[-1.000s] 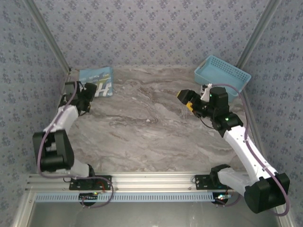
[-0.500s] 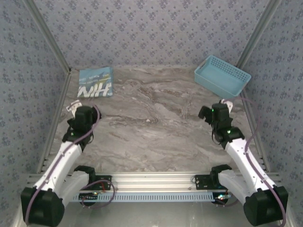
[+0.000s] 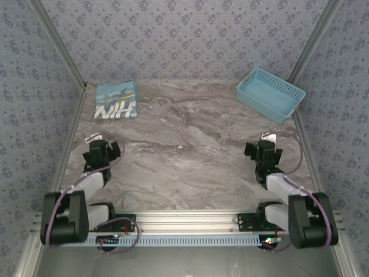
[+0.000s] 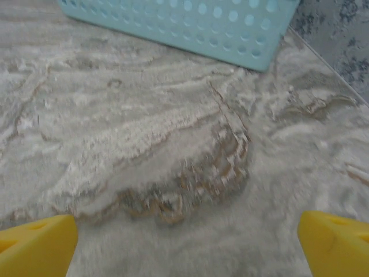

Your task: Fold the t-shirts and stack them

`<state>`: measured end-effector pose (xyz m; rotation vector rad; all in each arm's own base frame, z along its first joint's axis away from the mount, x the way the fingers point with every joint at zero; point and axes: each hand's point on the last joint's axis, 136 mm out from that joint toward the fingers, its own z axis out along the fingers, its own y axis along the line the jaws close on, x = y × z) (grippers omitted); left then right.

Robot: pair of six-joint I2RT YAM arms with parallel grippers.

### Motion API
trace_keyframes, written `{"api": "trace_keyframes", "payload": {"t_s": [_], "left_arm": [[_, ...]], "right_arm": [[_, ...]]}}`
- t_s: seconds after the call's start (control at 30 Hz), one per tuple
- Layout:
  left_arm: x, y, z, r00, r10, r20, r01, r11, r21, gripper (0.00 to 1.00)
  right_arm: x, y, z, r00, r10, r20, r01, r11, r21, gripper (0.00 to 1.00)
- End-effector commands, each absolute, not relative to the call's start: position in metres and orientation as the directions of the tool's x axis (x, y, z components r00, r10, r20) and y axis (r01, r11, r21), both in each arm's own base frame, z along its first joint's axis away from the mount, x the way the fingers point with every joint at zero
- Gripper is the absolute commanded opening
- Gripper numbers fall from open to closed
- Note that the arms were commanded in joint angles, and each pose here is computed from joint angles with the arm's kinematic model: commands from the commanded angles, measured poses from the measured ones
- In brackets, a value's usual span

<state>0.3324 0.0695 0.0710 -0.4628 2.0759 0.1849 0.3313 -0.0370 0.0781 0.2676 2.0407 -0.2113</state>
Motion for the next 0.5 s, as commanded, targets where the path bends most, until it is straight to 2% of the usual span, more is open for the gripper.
{"api": "trace_keyframes", "payload": {"t_s": [0.0,0.23,0.27,0.37,0.4,0.47], "left_arm": [[0.372,0.067,0.112,-0.327,-0.232,-0.916,-0.327,0.937,-0.120,0.98],[0.379,0.061,0.108,-0.314,-0.196,-0.929,-0.279,0.954,-0.107,0.98],[0.378,0.058,0.108,-0.307,-0.180,-0.935,-0.264,0.960,-0.098,0.98],[0.381,0.026,0.098,-0.293,-0.052,-0.955,-0.152,0.988,-0.007,0.98],[0.387,0.017,0.100,-0.257,-0.008,-0.966,-0.120,0.992,0.023,0.98],[0.389,0.024,0.091,-0.360,-0.032,-0.932,-0.162,0.986,0.028,0.98]], "right_arm": [[0.363,-0.033,0.114,-0.320,0.065,-0.945,0.218,0.976,-0.007,1.00],[0.367,-0.043,0.089,-0.264,0.106,-0.959,0.216,0.975,0.048,1.00],[0.369,-0.043,0.094,-0.231,0.069,-0.971,0.206,0.978,0.021,1.00],[0.371,-0.043,0.089,-0.288,0.106,-0.952,0.214,0.976,0.044,1.00],[0.374,-0.040,0.093,-0.265,0.088,-0.960,0.196,0.980,0.035,1.00],[0.374,-0.042,0.091,-0.282,0.057,-0.958,0.196,0.981,0.000,1.00]]}}
